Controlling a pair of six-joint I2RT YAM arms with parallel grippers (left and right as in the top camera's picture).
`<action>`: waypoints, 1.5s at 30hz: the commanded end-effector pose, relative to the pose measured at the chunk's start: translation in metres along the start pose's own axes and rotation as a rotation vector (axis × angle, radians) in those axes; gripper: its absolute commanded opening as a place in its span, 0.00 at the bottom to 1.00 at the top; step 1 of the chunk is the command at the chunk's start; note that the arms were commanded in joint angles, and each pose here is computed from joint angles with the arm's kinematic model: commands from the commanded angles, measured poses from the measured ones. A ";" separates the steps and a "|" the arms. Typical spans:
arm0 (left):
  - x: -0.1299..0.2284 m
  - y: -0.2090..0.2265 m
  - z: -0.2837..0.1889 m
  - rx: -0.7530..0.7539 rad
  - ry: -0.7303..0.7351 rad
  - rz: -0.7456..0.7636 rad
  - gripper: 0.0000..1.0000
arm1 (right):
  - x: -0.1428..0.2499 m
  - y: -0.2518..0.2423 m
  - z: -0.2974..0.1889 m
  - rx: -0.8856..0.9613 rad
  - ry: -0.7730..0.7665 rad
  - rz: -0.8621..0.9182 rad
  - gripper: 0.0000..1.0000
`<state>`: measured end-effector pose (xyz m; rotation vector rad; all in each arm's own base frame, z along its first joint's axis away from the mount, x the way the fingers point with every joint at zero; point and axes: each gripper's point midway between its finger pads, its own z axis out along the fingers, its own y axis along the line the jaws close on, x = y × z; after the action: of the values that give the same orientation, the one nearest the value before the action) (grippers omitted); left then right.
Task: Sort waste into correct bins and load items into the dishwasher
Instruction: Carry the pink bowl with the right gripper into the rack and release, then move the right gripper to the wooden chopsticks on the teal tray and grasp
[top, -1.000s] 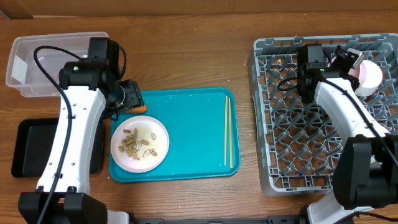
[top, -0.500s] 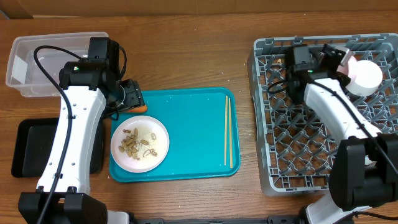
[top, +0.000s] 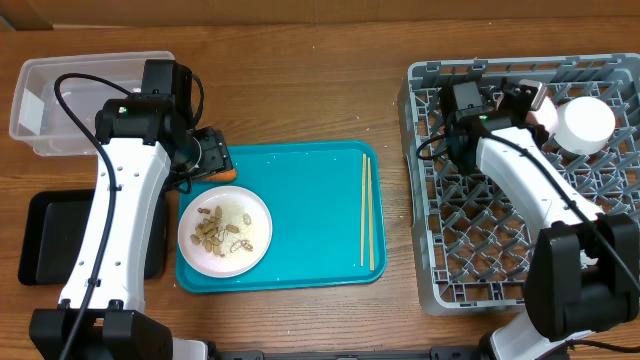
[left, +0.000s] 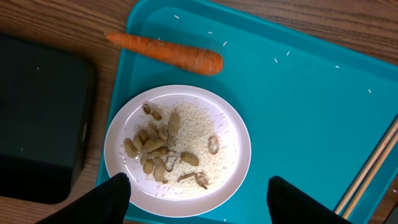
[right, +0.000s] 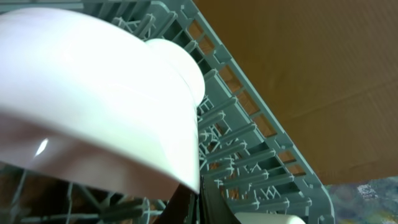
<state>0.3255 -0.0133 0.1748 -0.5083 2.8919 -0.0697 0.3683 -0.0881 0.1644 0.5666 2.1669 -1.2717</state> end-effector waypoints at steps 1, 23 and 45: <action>-0.004 -0.002 -0.006 0.000 -0.025 0.017 0.73 | 0.012 0.011 -0.007 -0.023 0.012 -0.003 0.04; -0.003 -0.001 -0.006 -0.001 -0.022 0.024 0.73 | 0.015 0.035 -0.137 -0.807 0.235 -0.006 0.70; 0.000 -0.001 -0.006 -0.005 -0.010 0.025 0.80 | 0.127 0.140 -0.277 -1.306 0.563 -0.412 0.65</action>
<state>0.3222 -0.0132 0.1741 -0.5067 2.9055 -0.0654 0.2898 0.2260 0.1242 -0.2011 2.9684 0.4652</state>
